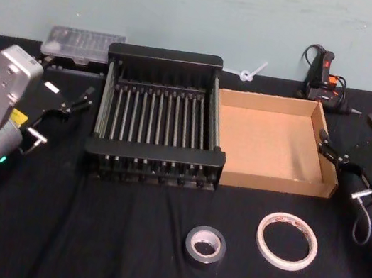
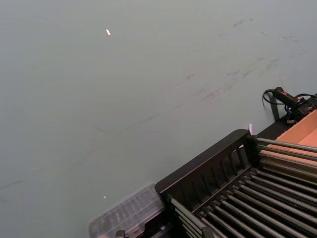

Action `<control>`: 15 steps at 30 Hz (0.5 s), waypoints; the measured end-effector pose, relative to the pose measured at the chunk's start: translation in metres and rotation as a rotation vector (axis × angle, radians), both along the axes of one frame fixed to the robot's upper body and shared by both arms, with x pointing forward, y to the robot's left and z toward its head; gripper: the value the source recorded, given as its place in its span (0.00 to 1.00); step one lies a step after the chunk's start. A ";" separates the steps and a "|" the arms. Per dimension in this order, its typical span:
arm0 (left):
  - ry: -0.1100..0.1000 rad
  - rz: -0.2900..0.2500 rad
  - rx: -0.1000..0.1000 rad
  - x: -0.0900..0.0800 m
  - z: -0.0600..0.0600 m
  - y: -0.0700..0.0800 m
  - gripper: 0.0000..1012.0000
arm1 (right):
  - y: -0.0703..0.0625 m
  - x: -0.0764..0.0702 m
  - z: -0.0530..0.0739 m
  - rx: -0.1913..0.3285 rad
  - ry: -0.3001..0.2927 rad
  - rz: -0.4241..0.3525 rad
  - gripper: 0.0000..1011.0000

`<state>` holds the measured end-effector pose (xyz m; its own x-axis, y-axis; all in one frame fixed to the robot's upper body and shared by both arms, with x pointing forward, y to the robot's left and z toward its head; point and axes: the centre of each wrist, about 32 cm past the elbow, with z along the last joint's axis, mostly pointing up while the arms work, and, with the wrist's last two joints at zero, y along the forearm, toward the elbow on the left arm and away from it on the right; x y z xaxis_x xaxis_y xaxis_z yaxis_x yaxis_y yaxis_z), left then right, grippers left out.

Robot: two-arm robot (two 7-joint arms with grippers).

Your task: Pick up the white tape and place it into the black box , Pick up the silver tape and place it into the brown box.

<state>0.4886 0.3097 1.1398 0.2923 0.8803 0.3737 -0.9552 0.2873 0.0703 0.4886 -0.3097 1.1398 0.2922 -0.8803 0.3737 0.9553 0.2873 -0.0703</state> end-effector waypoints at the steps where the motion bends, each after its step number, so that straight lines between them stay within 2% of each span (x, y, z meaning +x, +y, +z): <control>1: 0.000 0.000 0.000 0.000 0.000 0.000 0.99 | 0.000 0.000 0.000 0.000 0.000 0.000 0.99; 15: 0.000 0.000 0.000 0.000 0.000 0.000 0.99 | 0.000 0.000 0.000 0.000 0.000 0.000 0.99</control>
<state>0.4886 0.3097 1.1398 0.2923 0.8803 0.3737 -0.9552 0.2874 0.0703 0.4886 -0.3097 1.1398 0.2923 -0.8803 0.3737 0.9553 0.2873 -0.0703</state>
